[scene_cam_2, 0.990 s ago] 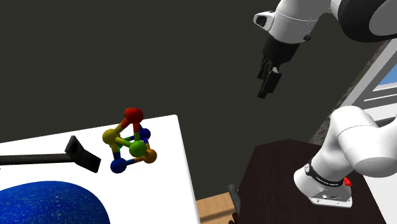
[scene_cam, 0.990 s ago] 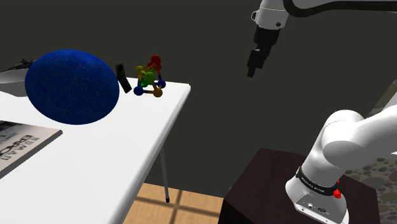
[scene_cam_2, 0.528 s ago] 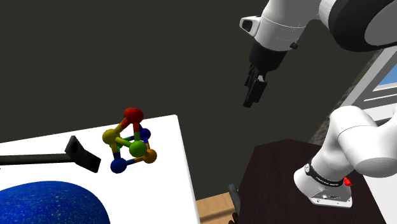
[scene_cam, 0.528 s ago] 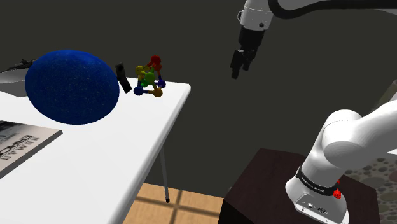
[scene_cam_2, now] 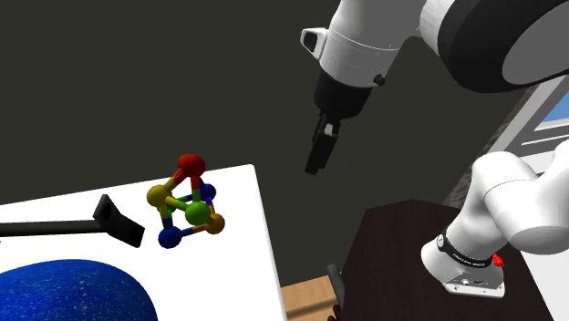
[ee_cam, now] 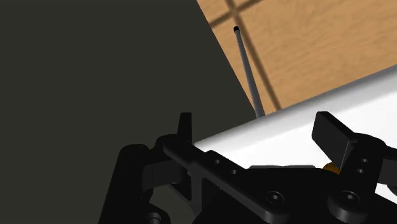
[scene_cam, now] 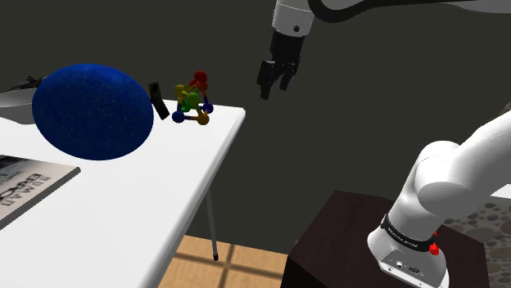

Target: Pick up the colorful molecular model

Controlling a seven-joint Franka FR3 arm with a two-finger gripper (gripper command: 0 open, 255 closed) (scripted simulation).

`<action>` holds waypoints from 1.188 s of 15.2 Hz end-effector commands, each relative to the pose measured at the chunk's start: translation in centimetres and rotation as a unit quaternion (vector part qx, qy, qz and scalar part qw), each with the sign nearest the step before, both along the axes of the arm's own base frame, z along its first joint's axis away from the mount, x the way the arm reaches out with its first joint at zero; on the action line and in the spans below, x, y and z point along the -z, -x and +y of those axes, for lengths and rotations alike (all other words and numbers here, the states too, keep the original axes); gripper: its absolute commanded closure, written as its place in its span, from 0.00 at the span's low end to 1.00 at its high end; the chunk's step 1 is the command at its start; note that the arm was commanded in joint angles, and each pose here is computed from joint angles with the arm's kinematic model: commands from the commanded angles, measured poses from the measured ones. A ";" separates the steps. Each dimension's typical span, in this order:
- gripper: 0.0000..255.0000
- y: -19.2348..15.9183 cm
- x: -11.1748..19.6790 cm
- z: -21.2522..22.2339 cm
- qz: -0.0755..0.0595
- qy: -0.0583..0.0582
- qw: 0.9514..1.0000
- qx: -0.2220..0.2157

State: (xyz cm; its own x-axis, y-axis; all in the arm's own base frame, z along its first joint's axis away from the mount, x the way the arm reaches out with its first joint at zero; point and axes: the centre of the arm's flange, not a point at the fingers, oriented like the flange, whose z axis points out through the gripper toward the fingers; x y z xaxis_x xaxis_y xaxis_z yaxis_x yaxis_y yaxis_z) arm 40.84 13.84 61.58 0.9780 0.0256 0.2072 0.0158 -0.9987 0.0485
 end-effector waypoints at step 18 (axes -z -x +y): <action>0.00 -12.5 -2.0 15.3 -0.067 -0.056 0.996 0.018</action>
State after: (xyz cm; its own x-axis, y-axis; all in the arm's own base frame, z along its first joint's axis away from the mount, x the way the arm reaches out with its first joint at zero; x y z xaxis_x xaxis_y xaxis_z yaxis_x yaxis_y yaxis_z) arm 53.19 28.89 63.78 0.9424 -0.0370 0.3323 -0.0174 -0.9979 -0.0618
